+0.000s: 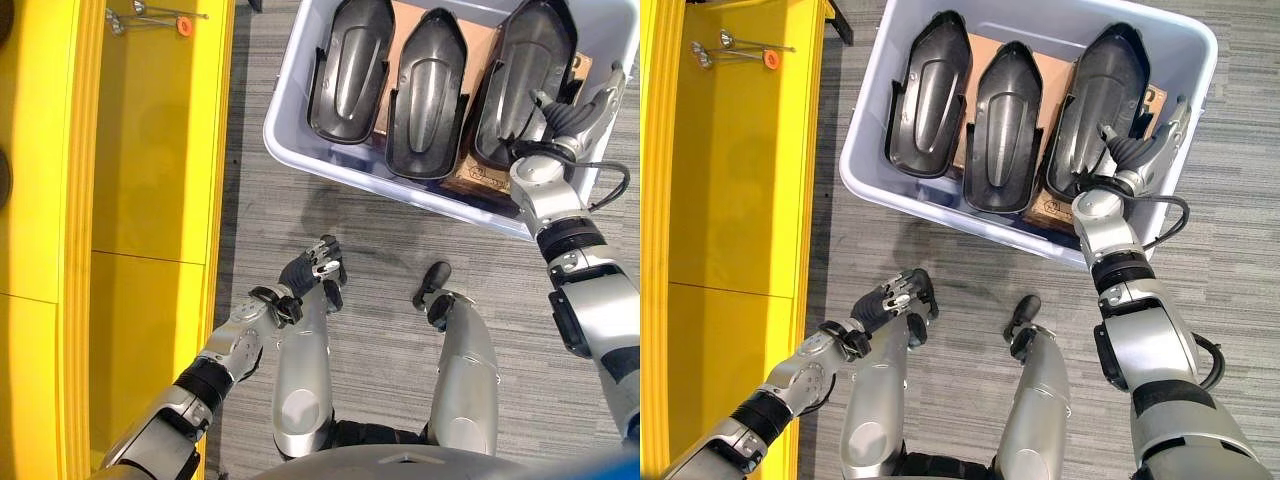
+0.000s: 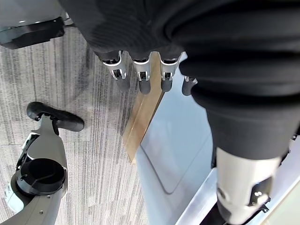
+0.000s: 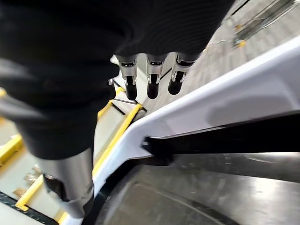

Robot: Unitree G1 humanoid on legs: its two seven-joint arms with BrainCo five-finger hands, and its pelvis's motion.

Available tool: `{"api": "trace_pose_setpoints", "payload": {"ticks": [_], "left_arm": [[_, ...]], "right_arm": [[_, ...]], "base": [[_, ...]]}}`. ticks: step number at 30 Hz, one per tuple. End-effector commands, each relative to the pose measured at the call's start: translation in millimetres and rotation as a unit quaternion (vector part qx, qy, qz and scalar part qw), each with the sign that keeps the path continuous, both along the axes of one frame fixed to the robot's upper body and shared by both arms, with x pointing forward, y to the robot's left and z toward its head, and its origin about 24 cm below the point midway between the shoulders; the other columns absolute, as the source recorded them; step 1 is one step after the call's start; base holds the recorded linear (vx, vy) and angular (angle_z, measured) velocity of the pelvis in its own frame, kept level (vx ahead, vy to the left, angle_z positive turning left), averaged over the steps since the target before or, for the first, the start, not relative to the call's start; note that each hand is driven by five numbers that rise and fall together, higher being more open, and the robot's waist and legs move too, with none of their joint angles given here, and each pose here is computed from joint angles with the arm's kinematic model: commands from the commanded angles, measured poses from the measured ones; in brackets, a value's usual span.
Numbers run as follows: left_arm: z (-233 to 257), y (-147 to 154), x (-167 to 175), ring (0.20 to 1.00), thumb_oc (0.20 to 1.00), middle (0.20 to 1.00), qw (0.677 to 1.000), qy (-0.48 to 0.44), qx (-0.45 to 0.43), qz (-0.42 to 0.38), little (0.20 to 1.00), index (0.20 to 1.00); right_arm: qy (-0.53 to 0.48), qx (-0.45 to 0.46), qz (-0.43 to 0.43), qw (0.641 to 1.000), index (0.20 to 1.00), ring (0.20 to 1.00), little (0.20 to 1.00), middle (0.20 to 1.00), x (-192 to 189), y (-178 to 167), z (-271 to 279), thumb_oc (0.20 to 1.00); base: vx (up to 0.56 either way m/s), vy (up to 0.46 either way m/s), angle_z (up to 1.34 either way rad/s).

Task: Move parts from the plastic box to the shelf.

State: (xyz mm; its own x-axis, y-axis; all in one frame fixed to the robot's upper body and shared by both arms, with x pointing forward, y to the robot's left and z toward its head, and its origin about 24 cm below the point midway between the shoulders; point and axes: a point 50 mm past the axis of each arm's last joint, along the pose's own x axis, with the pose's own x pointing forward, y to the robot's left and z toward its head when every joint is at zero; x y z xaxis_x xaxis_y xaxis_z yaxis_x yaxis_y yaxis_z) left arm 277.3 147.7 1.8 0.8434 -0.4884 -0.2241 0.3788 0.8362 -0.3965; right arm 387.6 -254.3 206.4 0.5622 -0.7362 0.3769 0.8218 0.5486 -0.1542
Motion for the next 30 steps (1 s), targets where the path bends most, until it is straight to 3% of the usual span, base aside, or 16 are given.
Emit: {"api": "trace_pose_setpoints", "payload": {"ticks": [1, 10, 19, 27, 30], "left_arm": [[3.4, -18.3, -10.9, 1.0, 1.0, 1.0, 0.998, -0.013, -0.033, -0.044, 1.0, 1.0], [1.1, -17.7, -13.5, 1.0, 1.0, 1.0, 0.998, -0.011, -0.027, -0.048, 1.0, 1.0], [0.9, -13.8, -12.7, 1.0, 1.0, 1.0, 0.997, 0.0, -0.056, -0.046, 1.0, 1.0], [4.1, -15.3, -11.1, 1.0, 1.0, 1.0, 0.997, -0.004, -0.063, -0.039, 1.0, 1.0], [2.3, -15.2, -11.3, 1.0, 1.0, 1.0, 0.997, -0.005, -0.065, -0.036, 1.0, 1.0]], "right_arm": [[-0.051, 0.003, -0.045, 0.998, 1.0, 1.0, 1.0, 1.0, -7.1, -20.8, 28.5, 1.0], [-0.002, 0.024, -0.042, 0.999, 1.0, 1.0, 1.0, 1.0, -5.9, -27.6, 9.8, 1.0], [0.129, 0.174, 0.024, 0.976, 1.0, 1.0, 1.0, 1.0, -3.8, -34.8, -52.5, 1.0], [0.159, 0.25, 0.027, 0.955, 1.0, 1.0, 1.0, 1.0, -9.2, -38.9, -78.4, 1.0], [0.185, 0.236, 0.032, 0.953, 1.0, 1.0, 1.0, 1.0, -10.0, -38.3, -84.2, 1.0]], "base": [[0.0, -0.032, 0.01], [0.0, 0.0, 0.0], [0.01, -0.004, 0.0], [0.02, -0.005, 0.01], [0.0, 0.0, 0.0]]}}
